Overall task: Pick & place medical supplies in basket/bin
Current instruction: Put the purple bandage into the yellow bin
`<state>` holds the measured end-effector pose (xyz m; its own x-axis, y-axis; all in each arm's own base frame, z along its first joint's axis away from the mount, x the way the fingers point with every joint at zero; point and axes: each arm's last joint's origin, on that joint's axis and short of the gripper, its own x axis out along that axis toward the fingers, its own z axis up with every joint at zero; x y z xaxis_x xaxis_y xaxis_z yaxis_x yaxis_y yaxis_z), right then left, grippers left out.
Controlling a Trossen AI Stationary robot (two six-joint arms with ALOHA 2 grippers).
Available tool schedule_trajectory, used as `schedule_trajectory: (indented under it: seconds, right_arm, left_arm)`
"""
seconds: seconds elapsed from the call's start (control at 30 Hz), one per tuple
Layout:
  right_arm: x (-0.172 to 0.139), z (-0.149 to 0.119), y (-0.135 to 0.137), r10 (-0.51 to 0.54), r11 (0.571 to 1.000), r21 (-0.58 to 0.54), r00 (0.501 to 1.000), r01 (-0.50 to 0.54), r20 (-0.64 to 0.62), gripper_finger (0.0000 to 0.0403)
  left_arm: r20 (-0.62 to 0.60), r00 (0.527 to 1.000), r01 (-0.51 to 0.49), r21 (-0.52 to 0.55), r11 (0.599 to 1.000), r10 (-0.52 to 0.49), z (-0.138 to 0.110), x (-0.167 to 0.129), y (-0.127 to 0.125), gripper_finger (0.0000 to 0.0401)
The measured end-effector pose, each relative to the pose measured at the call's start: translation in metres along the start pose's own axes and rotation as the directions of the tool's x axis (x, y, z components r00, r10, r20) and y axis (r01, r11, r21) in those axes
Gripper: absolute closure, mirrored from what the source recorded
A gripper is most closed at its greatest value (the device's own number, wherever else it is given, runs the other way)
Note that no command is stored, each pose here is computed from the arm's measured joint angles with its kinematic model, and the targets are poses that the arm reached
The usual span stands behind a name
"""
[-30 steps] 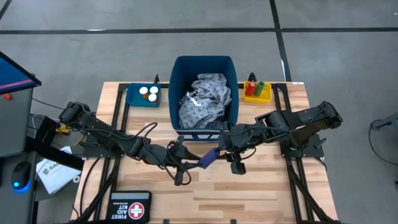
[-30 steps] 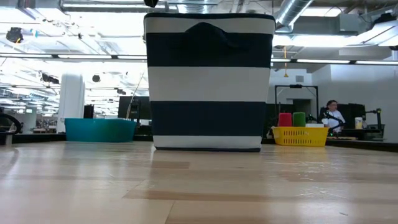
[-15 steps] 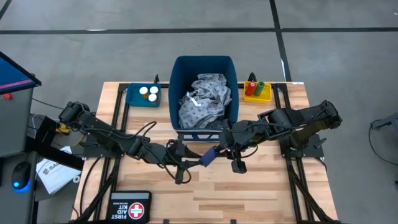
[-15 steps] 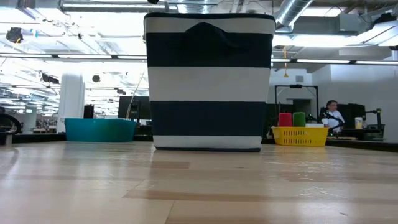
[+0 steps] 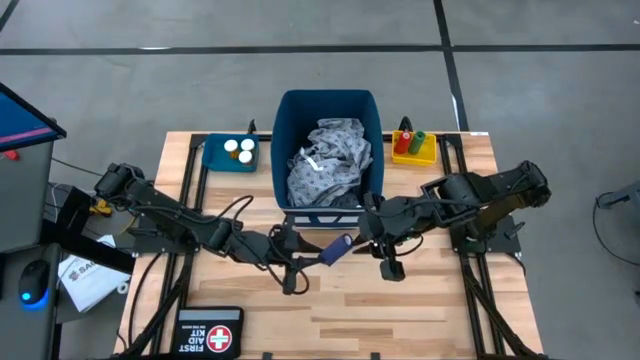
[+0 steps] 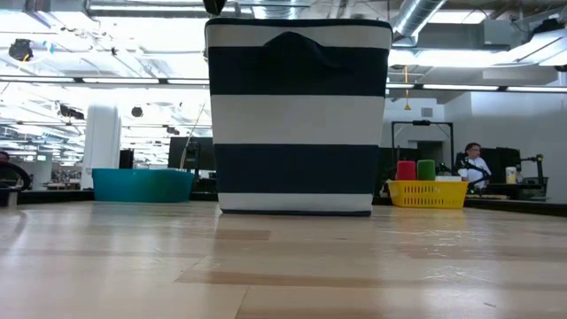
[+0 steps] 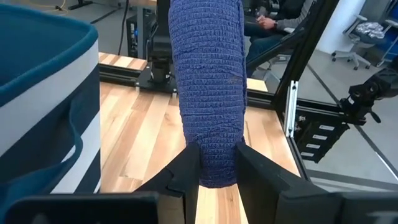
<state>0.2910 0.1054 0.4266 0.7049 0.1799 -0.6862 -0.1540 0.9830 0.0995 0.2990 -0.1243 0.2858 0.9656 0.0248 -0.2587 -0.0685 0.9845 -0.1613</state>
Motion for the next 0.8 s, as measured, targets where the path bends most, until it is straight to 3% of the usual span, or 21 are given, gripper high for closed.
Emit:
schedule_trajectory:
  seconds: [0.17,0.53,0.8]
  right_arm:
    - [0.0000,0.0000,-0.0002,0.000,1.000,0.001,1.000,0.000,0.000,0.0322]
    - [-0.0001,0.0002,-0.0009,-0.002,1.000,-0.001,1.000,0.002,0.001,0.0233]
    - [0.0002,0.0008,-0.0053,-0.013,1.000,-0.005,1.000,0.013,-0.001,0.0241]
  left_arm:
    - [0.004,1.000,0.002,-0.003,1.000,-0.002,0.0003,-0.0002,-0.0005,0.0316]
    - [0.053,0.998,0.018,-0.026,0.999,-0.017,0.0054,-0.0003,-0.0020,0.0316]
    - [0.051,0.999,0.018,-0.026,1.000,-0.016,0.0051,-0.0002,-0.0019,0.0316]
